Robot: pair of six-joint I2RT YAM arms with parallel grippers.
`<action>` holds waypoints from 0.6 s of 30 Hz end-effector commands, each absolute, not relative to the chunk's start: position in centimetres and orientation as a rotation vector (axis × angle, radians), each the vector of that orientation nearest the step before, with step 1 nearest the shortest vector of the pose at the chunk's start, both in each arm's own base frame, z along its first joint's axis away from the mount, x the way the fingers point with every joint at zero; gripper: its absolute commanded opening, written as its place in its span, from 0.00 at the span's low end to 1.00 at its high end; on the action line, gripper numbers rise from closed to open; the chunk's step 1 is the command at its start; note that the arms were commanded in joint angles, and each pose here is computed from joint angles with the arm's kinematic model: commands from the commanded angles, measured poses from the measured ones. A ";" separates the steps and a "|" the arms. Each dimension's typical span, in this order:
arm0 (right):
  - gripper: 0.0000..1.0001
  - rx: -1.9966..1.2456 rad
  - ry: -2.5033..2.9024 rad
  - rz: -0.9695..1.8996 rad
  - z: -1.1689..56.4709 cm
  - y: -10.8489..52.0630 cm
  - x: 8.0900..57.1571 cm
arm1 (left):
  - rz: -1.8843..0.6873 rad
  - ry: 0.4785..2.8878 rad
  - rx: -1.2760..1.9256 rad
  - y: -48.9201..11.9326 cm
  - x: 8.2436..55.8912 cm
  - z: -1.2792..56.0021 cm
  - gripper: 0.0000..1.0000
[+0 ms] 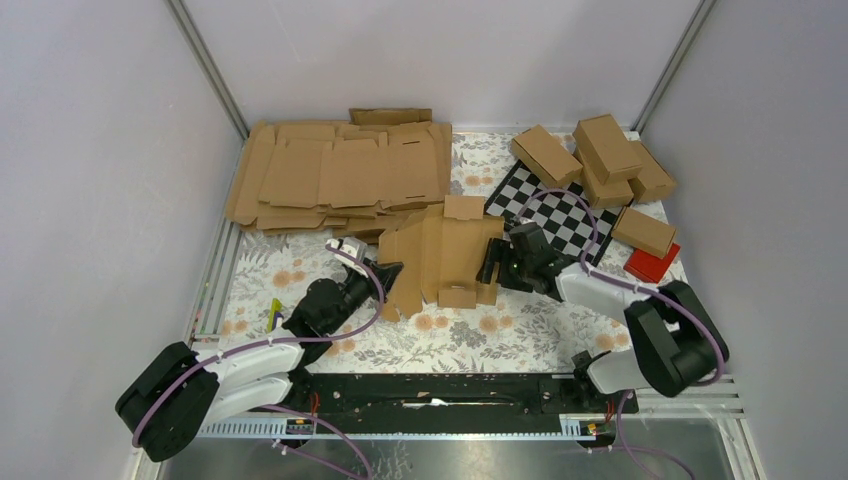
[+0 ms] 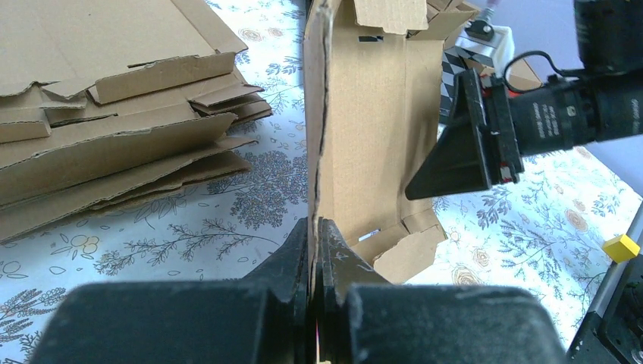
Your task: Fold the paper box
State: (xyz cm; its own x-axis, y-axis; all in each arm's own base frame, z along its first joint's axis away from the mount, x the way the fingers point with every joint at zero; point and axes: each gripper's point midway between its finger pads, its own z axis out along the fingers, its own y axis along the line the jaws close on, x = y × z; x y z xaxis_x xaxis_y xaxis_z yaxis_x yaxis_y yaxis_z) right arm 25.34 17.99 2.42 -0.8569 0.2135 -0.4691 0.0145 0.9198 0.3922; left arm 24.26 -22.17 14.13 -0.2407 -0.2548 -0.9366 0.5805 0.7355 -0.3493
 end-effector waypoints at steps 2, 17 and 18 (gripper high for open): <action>0.76 0.125 2.664 0.752 1.0 19.7 24.2 | -0.807 1.590 0.287 -22.6 24.3 15.3 0.00; 0.65 0.256 2.599 1.155 4.6 22.9 22.7 | -0.799 1.584 0.276 -22.3 24.4 15.6 0.00; 0.66 0.248 2.612 1.145 4.6 22.8 22.6 | -0.799 1.580 0.272 -22.2 24.4 15.7 0.00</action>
